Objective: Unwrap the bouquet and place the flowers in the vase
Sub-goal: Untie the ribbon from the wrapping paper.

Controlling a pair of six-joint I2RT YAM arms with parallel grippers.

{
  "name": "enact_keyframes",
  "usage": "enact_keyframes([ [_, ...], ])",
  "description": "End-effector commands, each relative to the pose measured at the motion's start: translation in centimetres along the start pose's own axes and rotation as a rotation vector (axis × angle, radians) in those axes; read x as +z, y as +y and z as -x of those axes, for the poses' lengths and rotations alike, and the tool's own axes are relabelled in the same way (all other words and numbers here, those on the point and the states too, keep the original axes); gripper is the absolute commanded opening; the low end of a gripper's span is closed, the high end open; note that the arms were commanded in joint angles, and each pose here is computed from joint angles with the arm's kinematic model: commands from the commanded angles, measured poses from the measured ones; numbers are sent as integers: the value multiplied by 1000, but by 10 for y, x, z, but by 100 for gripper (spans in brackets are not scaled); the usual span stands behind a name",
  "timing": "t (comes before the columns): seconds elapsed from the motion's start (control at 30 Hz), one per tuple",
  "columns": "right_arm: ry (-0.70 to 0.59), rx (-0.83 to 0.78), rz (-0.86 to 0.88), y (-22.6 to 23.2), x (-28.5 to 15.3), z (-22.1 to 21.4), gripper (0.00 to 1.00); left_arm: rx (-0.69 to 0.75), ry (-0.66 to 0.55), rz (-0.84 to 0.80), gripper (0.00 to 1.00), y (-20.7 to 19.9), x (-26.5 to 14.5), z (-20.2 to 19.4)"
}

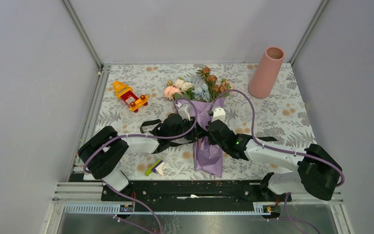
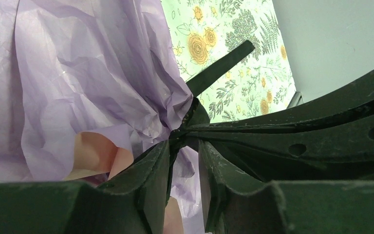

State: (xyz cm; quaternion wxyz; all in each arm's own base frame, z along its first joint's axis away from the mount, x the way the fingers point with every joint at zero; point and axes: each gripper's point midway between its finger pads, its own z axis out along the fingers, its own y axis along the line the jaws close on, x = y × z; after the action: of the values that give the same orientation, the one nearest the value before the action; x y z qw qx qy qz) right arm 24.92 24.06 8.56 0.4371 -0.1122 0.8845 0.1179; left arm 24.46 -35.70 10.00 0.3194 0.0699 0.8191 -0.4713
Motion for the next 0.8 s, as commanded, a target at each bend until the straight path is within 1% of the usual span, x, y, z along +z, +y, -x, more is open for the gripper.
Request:
enact_keyframes([
  [0.0, -57, 42, 27, 8, -4, 17, 0, -9, -41, -69, 31, -21, 3, 13],
  [0.4, -60, 41, 25, 7, -5, 17, 0, -45, -17, -36, 28, -11, 8, 5],
  [0.63, -69, 41, 40, 8, -6, 17, 0, -52, -20, -25, 25, -9, 14, 7],
  [0.77, -65, 37, 51, 10, -5, 16, 0, -49, -29, -37, 21, -12, 18, 11],
])
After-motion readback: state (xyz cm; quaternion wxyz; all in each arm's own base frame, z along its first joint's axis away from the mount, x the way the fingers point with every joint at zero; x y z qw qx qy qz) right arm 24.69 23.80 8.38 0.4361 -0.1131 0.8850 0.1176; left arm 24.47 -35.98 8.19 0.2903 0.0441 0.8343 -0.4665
